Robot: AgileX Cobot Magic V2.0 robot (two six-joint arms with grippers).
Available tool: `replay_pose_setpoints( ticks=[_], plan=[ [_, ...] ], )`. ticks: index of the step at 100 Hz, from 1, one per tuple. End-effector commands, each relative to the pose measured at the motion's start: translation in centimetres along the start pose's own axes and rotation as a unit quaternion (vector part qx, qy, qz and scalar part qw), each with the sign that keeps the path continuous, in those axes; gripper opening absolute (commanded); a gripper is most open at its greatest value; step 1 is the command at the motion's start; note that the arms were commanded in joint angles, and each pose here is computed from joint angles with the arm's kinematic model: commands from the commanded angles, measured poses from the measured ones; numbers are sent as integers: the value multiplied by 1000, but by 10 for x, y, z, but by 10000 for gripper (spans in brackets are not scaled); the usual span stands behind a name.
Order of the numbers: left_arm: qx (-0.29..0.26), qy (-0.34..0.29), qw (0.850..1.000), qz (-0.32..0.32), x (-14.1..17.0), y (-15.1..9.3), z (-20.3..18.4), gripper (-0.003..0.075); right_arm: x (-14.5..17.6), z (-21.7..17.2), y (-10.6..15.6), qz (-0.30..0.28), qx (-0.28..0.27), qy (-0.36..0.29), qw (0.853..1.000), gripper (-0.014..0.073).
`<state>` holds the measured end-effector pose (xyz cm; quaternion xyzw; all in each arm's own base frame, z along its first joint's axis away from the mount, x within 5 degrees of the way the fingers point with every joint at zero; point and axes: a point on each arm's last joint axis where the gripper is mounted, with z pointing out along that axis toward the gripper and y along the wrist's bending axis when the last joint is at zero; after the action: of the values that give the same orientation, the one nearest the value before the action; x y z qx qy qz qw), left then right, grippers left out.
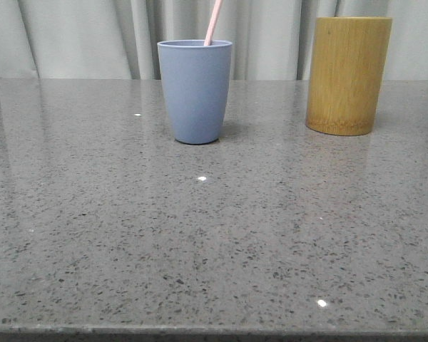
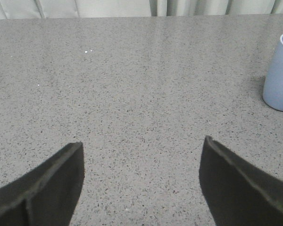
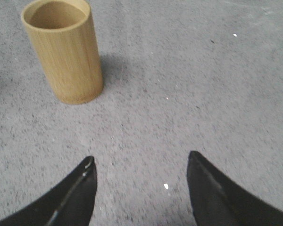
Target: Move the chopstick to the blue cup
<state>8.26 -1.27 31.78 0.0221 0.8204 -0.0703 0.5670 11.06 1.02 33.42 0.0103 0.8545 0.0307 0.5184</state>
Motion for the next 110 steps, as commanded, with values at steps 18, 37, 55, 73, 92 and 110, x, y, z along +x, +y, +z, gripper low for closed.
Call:
replay_pose_setpoints(
  ticks=[18, 37, 55, 73, 92, 110],
  plan=[
    [-1, -50, 999, -3, -15, 0, -3, 492, -1, -26, -6, -1, 3, -58, 998, 433],
    [-1, -50, 999, -3, -15, 0, -3, 463, 1, -27, -7, -2, 7, -51, 999, 250],
    [-1, -50, 999, -3, -15, 0, -3, 225, 1, -27, -7, -2, 7, -51, 999, -28],
    [-1, -50, 999, -3, -15, 0, -3, -18, 1, -27, -7, -2, 7, -50, 999, -67],
    [-1, -50, 999, -3, -15, 0, -3, -19, 1, -27, -7, -2, 7, -49, 999, -67],
    [-1, -50, 999, -3, -15, 0, -3, -19, 1, -27, -7, -2, 7, -49, 999, -67]
  ],
)
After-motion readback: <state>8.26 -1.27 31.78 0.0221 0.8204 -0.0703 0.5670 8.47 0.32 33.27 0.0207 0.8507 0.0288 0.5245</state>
